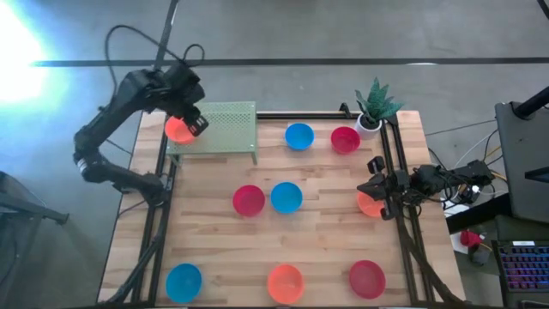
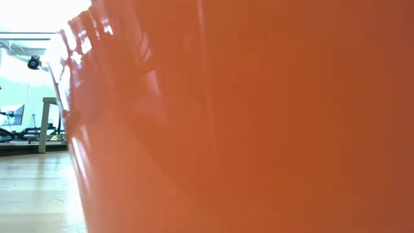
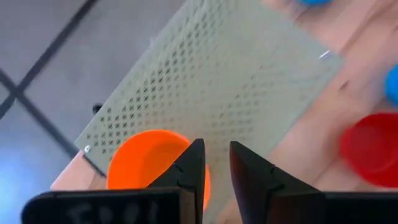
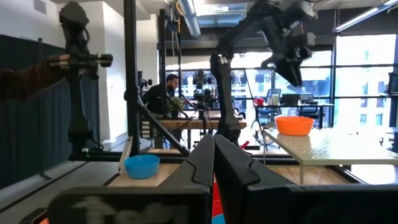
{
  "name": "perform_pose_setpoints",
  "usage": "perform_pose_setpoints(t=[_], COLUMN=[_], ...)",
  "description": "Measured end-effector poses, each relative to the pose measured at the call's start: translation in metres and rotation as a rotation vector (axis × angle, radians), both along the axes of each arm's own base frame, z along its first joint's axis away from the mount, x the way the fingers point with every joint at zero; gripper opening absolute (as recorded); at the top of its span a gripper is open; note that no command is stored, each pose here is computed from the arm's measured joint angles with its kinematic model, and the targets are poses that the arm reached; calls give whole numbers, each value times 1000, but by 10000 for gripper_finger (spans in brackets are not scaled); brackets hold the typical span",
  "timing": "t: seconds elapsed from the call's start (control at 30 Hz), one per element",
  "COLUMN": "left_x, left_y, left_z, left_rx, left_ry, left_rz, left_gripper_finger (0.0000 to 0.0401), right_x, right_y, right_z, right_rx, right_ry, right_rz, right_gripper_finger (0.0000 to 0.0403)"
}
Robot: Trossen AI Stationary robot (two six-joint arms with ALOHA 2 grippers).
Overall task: Pick & Place Mini bowls
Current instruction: Put the left red bowl on the shelf
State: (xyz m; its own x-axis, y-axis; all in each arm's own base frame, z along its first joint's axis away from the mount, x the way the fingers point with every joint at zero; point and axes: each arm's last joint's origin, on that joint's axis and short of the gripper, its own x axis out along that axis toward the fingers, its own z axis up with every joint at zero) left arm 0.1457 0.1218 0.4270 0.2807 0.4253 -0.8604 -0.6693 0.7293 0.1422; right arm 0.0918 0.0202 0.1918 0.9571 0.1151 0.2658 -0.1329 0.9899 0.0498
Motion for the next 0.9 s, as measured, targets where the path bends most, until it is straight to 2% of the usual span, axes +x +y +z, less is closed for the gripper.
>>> perform_pose_setpoints(t=[0.1,0.23,0.37,0.47,0.73,0.9], left_x=[-8,-18,-25,-28,-14,-6], left_y=[-20,-45,-65,-76,-91,-99], left_z=[12,25,31,31,6,-17], left_rx=[37,91,101,96,42,-22], left_ry=[-106,-241,-351,-392,-417,-374], left_rz=[-7,-83,-146,-204,-304,-335], left_gripper_finger=[56,32,6,2,0,0], right_x=[0,0,0,0,-2,-3], right_y=[0,-1,-4,-5,-7,-9], right_z=[0,0,0,0,7,9], right_rx=[0,13,36,43,95,140], right_ry=[0,3,9,9,-66,-86], right_rz=[0,-48,-126,-156,-219,-241], right_gripper_finger=[8,8,8,8,8,8])
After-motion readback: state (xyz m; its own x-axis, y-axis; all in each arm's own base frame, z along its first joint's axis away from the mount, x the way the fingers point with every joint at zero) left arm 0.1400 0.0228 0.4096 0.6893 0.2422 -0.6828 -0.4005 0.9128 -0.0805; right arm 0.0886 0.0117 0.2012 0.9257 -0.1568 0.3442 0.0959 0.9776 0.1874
